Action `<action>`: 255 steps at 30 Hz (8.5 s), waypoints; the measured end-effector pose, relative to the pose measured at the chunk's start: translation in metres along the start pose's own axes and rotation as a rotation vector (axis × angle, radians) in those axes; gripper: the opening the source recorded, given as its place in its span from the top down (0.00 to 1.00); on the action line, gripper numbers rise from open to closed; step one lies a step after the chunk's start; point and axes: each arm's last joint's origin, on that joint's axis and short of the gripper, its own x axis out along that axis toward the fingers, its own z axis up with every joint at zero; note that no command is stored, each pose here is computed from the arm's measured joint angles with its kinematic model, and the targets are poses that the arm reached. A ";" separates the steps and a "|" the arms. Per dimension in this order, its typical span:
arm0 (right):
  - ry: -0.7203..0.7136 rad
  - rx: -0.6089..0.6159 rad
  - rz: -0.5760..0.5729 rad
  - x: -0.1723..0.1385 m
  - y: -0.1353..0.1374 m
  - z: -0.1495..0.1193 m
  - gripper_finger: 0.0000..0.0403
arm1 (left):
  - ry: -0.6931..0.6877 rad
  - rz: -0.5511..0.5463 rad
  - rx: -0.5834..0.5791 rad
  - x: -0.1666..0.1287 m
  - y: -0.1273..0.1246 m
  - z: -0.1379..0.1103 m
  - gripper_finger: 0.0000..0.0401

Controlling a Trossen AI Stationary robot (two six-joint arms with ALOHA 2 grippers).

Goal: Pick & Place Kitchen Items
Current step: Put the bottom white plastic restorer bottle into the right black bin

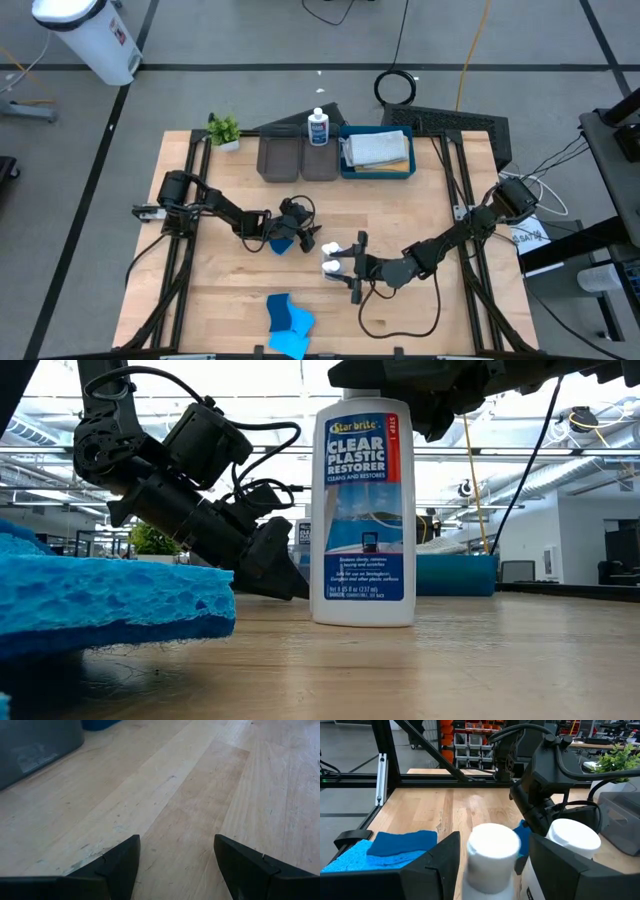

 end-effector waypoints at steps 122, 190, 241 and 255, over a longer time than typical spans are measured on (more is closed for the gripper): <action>-0.414 0.129 0.307 -0.064 -0.038 0.117 0.79 | 0.001 -0.004 -0.033 -0.001 -0.002 -0.001 0.36; -0.094 0.001 -0.144 0.080 -0.388 0.022 0.77 | -0.469 -0.321 0.202 -0.225 0.094 0.019 0.36; -0.037 -0.094 -0.219 0.081 -0.388 0.018 0.71 | -0.443 -0.318 0.198 -0.223 0.094 0.017 0.36; -0.050 -0.049 -0.211 0.081 -0.387 0.019 0.64 | -0.443 -0.318 0.198 -0.223 0.094 0.017 0.36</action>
